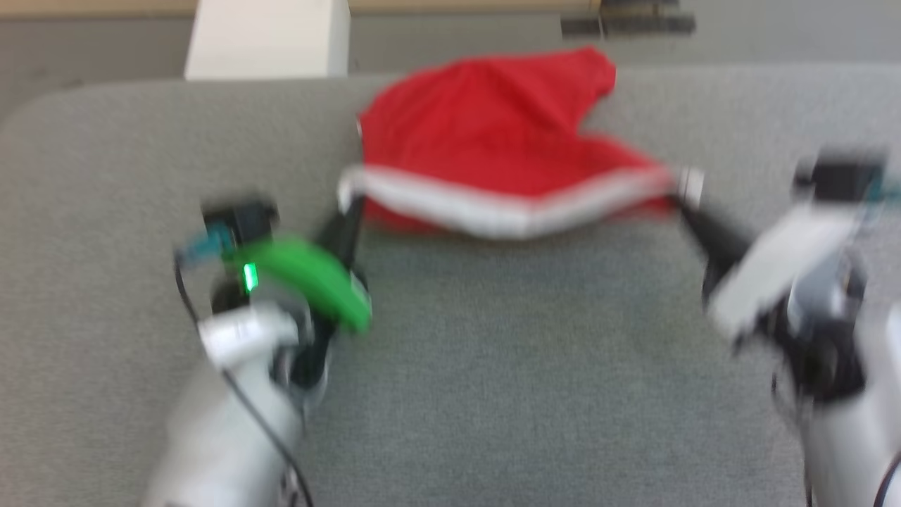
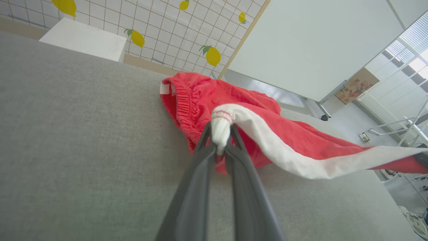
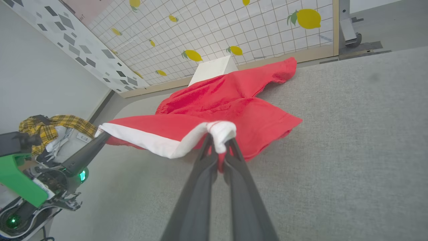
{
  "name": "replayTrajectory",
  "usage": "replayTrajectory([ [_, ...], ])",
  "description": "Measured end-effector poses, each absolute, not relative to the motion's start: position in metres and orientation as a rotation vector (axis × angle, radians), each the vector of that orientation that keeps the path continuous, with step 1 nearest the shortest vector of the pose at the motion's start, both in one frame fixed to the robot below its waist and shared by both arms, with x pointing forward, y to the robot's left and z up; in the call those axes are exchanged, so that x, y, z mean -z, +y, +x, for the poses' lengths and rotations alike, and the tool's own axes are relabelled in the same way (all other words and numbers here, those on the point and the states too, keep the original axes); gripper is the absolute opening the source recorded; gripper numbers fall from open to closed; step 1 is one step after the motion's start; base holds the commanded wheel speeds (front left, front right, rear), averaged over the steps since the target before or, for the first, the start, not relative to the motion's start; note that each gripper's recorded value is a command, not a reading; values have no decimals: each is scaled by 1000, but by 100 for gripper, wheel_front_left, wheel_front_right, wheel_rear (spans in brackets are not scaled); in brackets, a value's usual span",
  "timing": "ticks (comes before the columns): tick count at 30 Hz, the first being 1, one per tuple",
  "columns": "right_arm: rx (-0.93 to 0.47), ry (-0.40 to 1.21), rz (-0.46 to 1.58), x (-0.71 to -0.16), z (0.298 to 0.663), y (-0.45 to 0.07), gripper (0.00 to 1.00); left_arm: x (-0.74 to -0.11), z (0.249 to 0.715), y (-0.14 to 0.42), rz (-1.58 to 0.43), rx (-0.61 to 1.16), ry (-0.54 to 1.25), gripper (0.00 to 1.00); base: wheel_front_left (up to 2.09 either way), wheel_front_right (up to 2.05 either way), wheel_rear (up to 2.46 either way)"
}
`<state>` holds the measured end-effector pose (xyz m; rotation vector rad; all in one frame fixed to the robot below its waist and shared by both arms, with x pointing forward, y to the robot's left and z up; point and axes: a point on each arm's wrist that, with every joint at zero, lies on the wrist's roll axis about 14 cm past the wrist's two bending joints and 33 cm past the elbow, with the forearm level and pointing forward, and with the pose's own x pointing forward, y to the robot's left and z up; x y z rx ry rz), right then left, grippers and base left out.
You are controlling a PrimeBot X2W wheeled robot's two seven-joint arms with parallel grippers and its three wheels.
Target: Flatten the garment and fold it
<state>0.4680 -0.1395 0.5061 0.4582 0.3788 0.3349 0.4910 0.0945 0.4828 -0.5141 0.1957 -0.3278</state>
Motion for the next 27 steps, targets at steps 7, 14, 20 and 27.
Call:
replayTrajectory([
  [7, -297, 565, 503, -450, 367, -140, 0, -442, 409, 105, -517, 273, 308, 0, 0, 0, 0],
  [14, -297, 710, 540, -428, 304, -136, 0, -423, 364, 120, -495, 203, 381, 0, 0, 0, 0],
  [20, -311, 853, 576, -419, 271, -135, 0, -411, 343, 127, -516, 161, 460, 0, 0, 0, 0],
  [27, -291, 732, 525, -450, 305, -148, 0, -429, 352, 130, -561, 148, 409, 0, 0, 0, 0],
])
